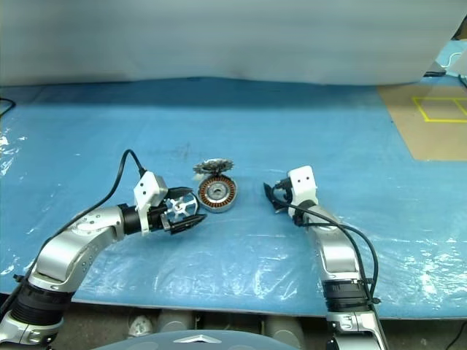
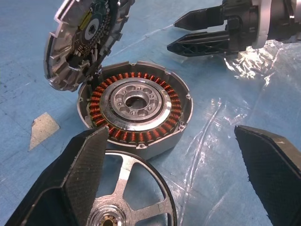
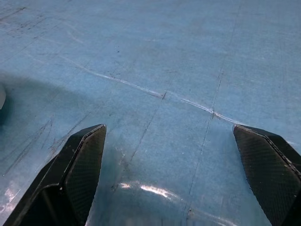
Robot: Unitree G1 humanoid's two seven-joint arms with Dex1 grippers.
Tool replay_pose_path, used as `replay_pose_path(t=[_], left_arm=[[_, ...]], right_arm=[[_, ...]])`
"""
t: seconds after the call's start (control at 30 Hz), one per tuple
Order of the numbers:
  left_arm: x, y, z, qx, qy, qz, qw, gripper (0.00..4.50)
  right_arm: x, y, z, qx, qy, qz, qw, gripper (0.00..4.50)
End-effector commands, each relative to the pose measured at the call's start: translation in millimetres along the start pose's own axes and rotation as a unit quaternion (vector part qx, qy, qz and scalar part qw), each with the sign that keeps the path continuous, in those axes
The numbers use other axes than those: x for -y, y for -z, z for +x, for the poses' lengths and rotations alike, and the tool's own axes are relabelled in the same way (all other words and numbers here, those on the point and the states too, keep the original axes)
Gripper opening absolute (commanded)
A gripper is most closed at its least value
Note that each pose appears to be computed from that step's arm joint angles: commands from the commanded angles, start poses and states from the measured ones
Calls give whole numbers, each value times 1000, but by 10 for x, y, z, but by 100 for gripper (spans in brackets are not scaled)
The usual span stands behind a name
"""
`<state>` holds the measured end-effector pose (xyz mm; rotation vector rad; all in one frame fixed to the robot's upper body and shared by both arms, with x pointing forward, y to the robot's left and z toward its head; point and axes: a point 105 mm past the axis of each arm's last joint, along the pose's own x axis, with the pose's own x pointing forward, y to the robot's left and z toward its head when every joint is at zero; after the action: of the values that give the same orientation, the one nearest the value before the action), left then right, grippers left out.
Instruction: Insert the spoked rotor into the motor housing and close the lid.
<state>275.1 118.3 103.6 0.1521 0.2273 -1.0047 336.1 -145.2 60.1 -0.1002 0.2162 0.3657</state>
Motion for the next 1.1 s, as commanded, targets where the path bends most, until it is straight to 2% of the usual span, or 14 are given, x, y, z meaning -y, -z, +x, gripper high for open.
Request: replay_pose_path(t=[0.03,0.23,0.47,0.57,0.77,0.97,1.07,1.1], left_arm=[[28,-97,12,20,0,28,999,450],[-17,-143,37,69,-40,54,995,450],[15,-118,85,103,-56,19,993,450],[57,-85,94,108,-52,8,993,450],[159,-53,97,102,-31,-4,994,450],[163,-67,80,99,-29,-10,995,450],[144,-54,66,93,-33,-10,995,450],[139,-50,60,92,-33,-11,995,450]], right_arm=[[-51,-80,-19,18,-4,-7,1000,449],[3,0,-118,15,5,-29,999,449],[160,-128,-229,55,34,-23,998,449],[241,-106,-272,52,45,-21,997,449],[315,55,-354,30,59,-5,998,449],[208,341,-434,-10,41,15,999,449],[199,453,-474,-27,43,16,999,392],[202,491,-487,-32,44,18,998,358]])
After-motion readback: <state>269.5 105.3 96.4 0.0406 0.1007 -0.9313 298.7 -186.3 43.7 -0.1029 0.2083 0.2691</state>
